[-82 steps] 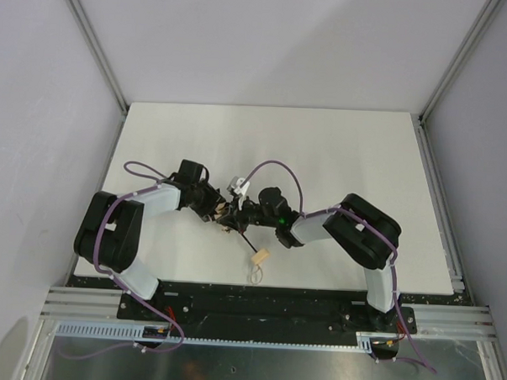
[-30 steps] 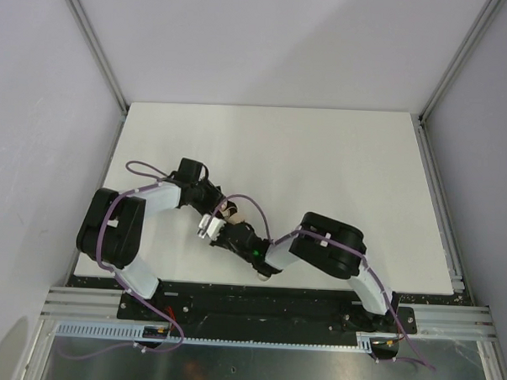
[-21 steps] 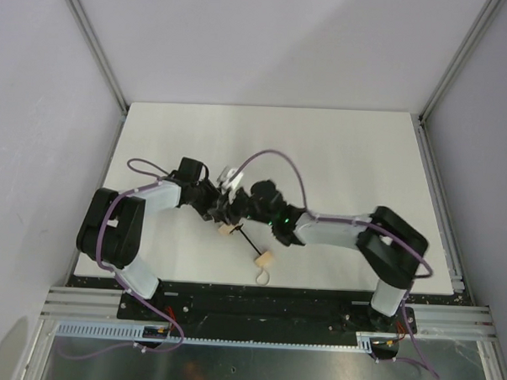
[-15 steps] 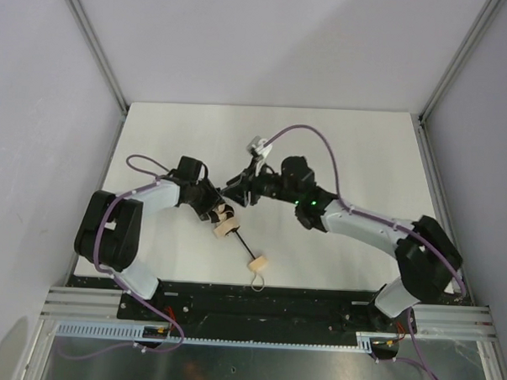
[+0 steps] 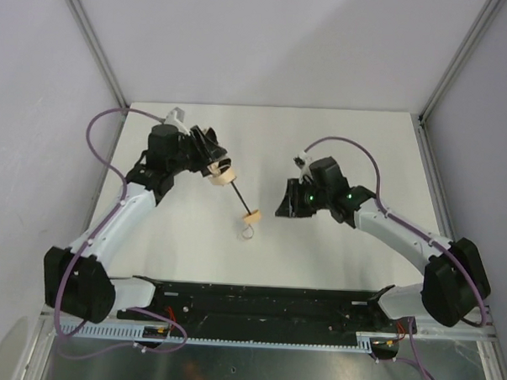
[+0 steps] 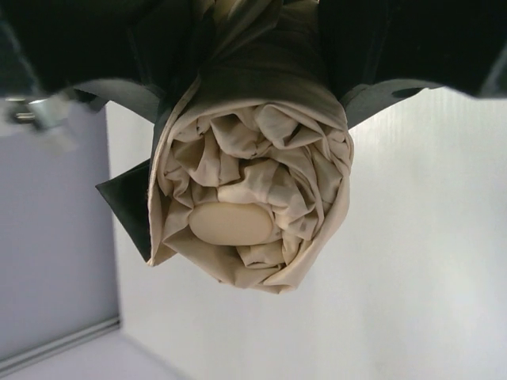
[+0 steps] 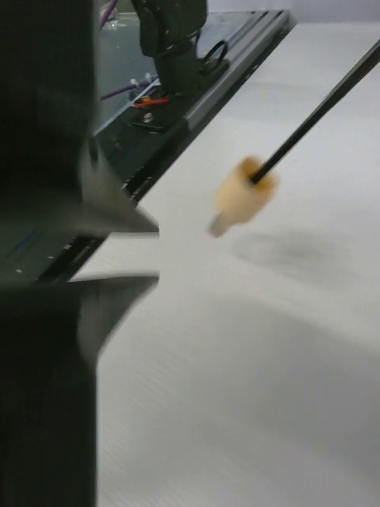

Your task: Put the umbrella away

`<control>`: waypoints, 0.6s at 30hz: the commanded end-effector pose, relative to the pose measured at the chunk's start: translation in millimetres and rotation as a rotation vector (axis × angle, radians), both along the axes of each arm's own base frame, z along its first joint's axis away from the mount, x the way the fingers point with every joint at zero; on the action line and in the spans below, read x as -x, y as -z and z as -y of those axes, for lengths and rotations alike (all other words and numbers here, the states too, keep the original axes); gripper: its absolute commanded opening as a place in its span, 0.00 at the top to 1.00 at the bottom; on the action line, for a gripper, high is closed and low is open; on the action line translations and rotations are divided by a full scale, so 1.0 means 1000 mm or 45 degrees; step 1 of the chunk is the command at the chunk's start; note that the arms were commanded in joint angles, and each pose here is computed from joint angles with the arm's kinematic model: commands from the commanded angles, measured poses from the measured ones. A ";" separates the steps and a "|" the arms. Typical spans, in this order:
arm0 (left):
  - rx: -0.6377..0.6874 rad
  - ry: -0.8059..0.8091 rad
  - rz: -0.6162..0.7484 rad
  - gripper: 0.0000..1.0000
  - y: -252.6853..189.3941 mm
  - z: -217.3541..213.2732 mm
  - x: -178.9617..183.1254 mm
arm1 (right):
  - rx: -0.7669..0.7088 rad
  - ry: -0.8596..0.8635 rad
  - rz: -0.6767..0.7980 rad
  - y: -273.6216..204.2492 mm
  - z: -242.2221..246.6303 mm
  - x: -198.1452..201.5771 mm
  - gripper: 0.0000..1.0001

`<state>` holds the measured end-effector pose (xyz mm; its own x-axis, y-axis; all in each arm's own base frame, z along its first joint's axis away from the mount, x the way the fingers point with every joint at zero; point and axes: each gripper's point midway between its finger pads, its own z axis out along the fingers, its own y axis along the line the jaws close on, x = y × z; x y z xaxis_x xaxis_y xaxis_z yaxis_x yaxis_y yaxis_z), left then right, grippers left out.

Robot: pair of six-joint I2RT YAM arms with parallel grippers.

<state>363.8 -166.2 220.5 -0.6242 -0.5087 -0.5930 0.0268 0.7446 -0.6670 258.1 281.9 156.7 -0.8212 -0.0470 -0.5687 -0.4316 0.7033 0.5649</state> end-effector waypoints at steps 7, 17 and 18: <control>0.201 -0.074 0.420 1.00 -0.111 0.001 -0.012 | -0.122 0.535 -0.431 0.029 -0.022 0.046 1.00; 0.369 0.016 0.304 1.00 -0.094 0.018 0.011 | -0.357 0.518 -0.076 -0.033 -0.099 -0.040 1.00; 0.379 0.029 0.279 1.00 -0.088 0.020 0.014 | -0.378 0.495 -0.010 -0.050 -0.108 -0.052 1.00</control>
<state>367.0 -172.8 284.1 -0.4979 -0.6374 -0.5881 0.1287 0.6163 -0.7769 243.7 345.7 114.8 -0.8882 0.3483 -0.2996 0.0450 0.7149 0.6978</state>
